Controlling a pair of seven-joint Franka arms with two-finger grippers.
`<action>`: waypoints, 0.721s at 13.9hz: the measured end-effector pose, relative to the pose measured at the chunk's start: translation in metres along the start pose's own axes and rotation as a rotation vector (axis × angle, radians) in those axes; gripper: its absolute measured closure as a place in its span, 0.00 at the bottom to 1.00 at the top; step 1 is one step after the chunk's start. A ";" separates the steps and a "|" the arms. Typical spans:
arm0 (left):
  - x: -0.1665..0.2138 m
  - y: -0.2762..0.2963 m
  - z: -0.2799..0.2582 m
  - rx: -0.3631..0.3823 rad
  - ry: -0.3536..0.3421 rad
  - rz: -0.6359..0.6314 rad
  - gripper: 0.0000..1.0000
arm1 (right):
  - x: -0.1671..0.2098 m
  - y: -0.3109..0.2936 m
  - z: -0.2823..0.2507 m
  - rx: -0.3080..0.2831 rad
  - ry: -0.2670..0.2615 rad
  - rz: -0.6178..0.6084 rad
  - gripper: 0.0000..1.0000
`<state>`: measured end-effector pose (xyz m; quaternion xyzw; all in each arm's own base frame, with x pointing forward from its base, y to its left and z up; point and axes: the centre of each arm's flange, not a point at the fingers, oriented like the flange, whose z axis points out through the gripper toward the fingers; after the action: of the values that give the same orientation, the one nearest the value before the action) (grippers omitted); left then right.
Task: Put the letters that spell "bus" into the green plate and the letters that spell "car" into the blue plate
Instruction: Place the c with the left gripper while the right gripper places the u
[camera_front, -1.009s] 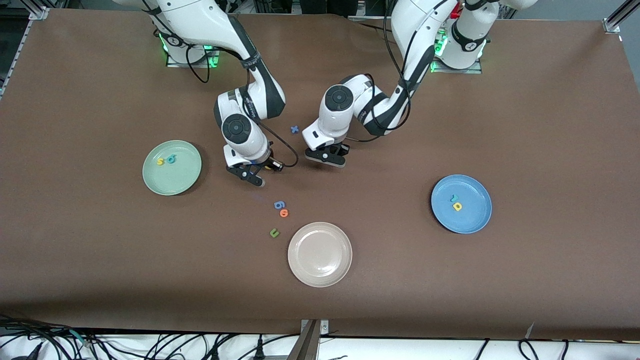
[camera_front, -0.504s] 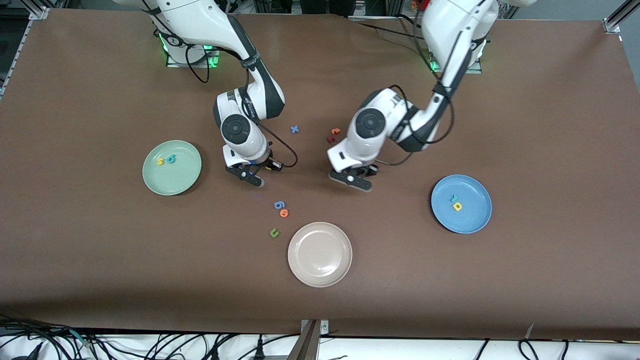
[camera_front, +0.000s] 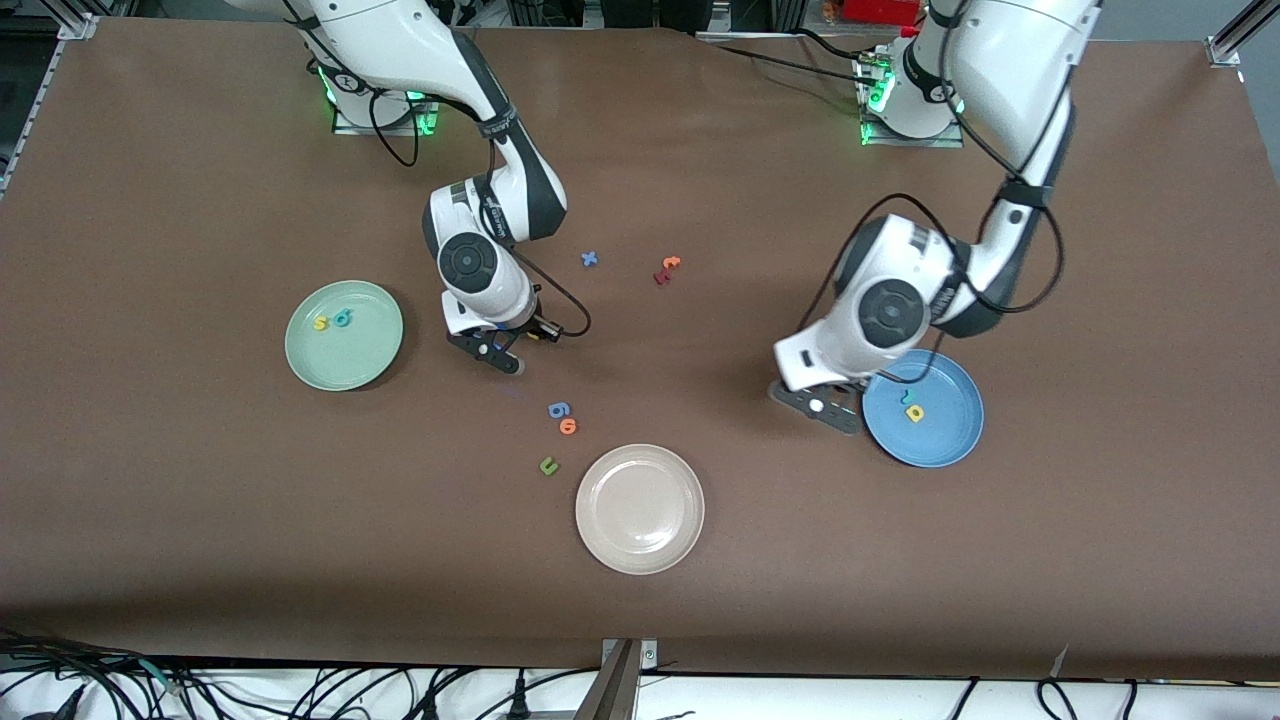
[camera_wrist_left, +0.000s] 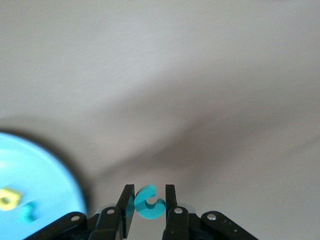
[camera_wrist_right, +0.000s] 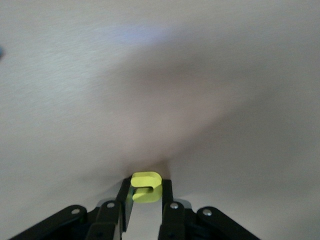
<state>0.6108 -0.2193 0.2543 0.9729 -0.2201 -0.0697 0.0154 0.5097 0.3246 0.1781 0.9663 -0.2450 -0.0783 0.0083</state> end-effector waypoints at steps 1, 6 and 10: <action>-0.004 -0.020 0.001 0.003 -0.009 0.007 0.69 | 0.009 0.007 -0.004 -0.017 -0.010 0.005 0.73; -0.025 -0.102 0.009 0.015 -0.034 0.033 0.69 | 0.068 0.070 -0.072 -0.081 -0.108 -0.019 0.73; -0.033 -0.123 0.013 0.006 -0.041 0.025 0.61 | 0.118 0.143 -0.106 -0.109 -0.171 -0.047 0.73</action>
<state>0.6318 -0.0945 0.2385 0.9685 -0.2326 -0.0889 0.0086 0.5610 0.1403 0.2732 0.9597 -0.2175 -0.1737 0.0381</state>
